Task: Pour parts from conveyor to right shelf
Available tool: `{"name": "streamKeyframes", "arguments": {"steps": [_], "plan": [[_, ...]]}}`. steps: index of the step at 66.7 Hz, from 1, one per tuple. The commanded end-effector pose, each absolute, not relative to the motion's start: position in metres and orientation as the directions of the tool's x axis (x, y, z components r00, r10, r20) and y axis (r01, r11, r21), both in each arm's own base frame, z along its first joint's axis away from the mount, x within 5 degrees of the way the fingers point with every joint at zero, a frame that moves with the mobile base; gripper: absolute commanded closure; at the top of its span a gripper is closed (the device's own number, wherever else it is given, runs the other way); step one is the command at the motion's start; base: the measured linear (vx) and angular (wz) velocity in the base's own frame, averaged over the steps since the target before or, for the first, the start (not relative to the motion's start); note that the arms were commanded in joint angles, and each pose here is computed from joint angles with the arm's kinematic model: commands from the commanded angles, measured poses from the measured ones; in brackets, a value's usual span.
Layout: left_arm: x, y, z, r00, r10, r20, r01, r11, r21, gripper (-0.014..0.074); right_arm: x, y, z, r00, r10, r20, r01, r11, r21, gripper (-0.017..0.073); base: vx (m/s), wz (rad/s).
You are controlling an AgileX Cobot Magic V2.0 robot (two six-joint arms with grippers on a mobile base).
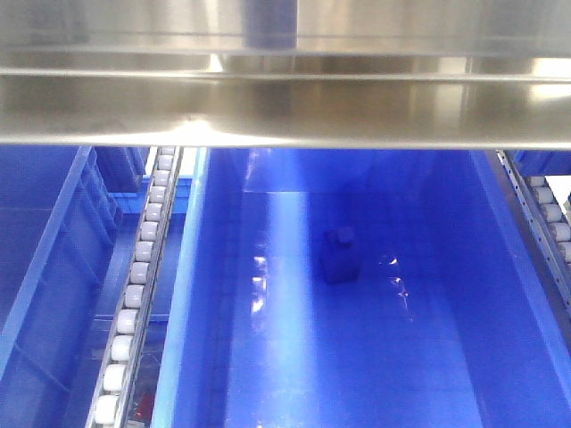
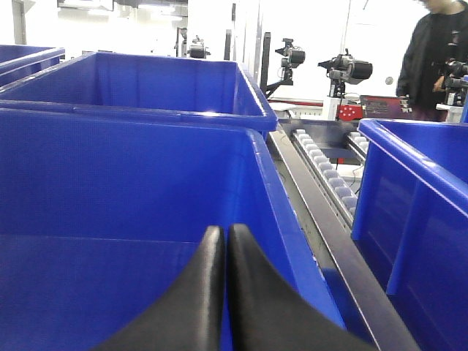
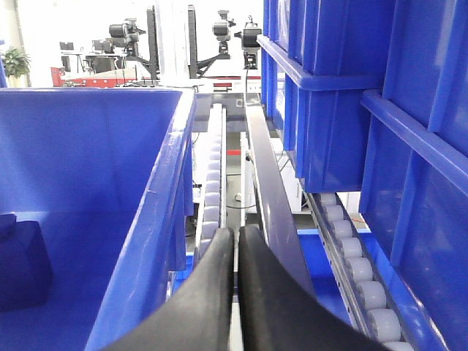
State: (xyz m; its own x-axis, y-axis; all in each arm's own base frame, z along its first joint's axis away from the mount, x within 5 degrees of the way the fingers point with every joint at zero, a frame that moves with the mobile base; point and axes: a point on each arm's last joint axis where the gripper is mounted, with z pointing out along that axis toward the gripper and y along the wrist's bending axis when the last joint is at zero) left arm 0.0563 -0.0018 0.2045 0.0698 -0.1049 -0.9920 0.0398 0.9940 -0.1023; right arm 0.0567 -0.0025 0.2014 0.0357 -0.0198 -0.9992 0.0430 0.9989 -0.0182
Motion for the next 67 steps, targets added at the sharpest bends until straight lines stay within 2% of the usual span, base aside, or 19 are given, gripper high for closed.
{"name": "streamKeyframes", "arguments": {"steps": [1, 67], "plan": [[0.0559, -0.0023, 0.2031, 0.13, -0.123, -0.984, 0.055, 0.992, -0.117, 0.06, 0.0563, -0.0025, 0.2021, 0.099, -0.033, -0.995, 0.048, 0.998, -0.028, 0.0568, 0.0, 0.0], [0.0559, -0.0023, 0.2031, 0.13, -0.123, -0.984, 0.055, 0.992, -0.117, 0.06, 0.0563, -0.0025, 0.2019, 0.096, -0.033, -0.995, 0.048, 0.998, -0.028, 0.0568, 0.0, 0.0]]}}
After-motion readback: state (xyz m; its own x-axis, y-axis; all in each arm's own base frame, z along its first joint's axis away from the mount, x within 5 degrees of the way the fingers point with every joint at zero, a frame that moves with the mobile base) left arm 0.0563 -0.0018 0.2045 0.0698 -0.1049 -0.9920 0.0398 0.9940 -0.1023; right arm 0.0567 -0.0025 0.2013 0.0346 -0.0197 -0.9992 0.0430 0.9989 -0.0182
